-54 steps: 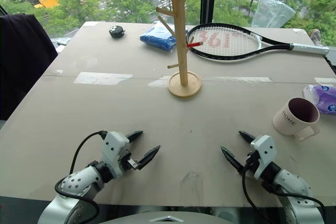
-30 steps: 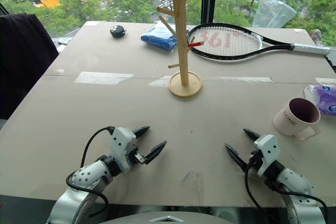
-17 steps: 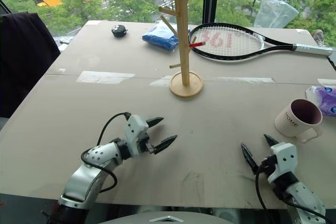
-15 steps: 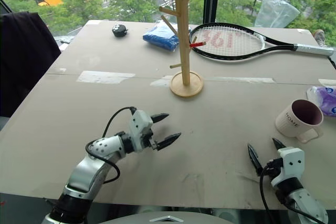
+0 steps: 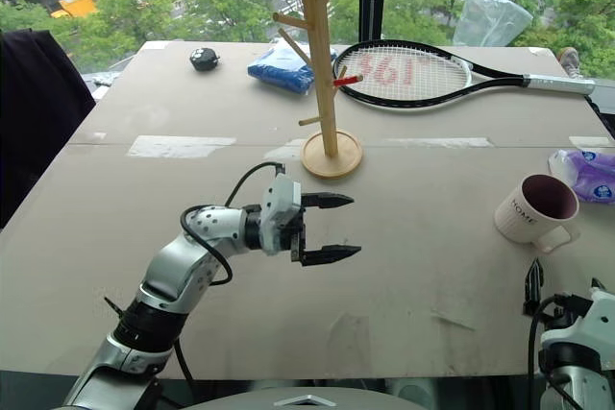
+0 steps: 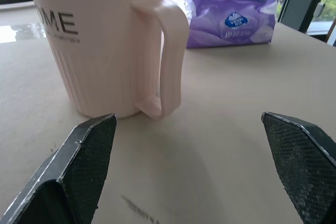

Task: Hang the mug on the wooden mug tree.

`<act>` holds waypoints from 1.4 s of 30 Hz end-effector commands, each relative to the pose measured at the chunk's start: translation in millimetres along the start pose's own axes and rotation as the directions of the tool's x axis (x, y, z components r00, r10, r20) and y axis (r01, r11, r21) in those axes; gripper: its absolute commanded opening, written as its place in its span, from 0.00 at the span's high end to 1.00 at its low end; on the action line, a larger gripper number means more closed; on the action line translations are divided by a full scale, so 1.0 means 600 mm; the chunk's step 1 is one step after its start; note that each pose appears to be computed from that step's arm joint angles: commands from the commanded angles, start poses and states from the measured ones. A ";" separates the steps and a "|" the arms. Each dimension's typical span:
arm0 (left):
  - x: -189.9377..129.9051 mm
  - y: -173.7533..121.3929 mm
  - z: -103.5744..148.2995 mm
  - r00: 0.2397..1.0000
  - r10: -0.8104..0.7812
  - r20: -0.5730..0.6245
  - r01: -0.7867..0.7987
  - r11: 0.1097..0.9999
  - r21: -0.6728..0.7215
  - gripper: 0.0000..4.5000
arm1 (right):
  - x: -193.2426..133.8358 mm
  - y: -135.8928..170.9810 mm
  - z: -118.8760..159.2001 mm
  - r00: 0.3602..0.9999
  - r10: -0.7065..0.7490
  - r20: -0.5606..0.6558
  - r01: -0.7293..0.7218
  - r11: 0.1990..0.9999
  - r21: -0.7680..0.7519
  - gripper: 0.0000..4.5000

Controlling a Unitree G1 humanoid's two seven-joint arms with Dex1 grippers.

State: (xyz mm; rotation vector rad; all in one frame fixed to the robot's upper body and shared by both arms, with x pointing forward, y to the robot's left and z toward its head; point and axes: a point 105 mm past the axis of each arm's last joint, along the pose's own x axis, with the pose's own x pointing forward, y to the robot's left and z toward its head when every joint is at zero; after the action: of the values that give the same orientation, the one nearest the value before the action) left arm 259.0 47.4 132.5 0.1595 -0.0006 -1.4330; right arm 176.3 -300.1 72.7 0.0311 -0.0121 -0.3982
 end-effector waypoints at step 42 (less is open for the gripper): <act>-0.071 0.027 0.037 0.763 0.563 0.318 -0.593 0.805 -0.003 0.00 | 0.173 0.252 0.229 0.457 0.889 0.027 -0.828 0.436 -0.352 0.99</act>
State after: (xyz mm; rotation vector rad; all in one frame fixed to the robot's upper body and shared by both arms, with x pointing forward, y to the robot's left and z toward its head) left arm 272.1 87.1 141.5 -0.0064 -0.2445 -0.8624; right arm 326.0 -222.8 192.4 -0.2402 -0.1386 0.5727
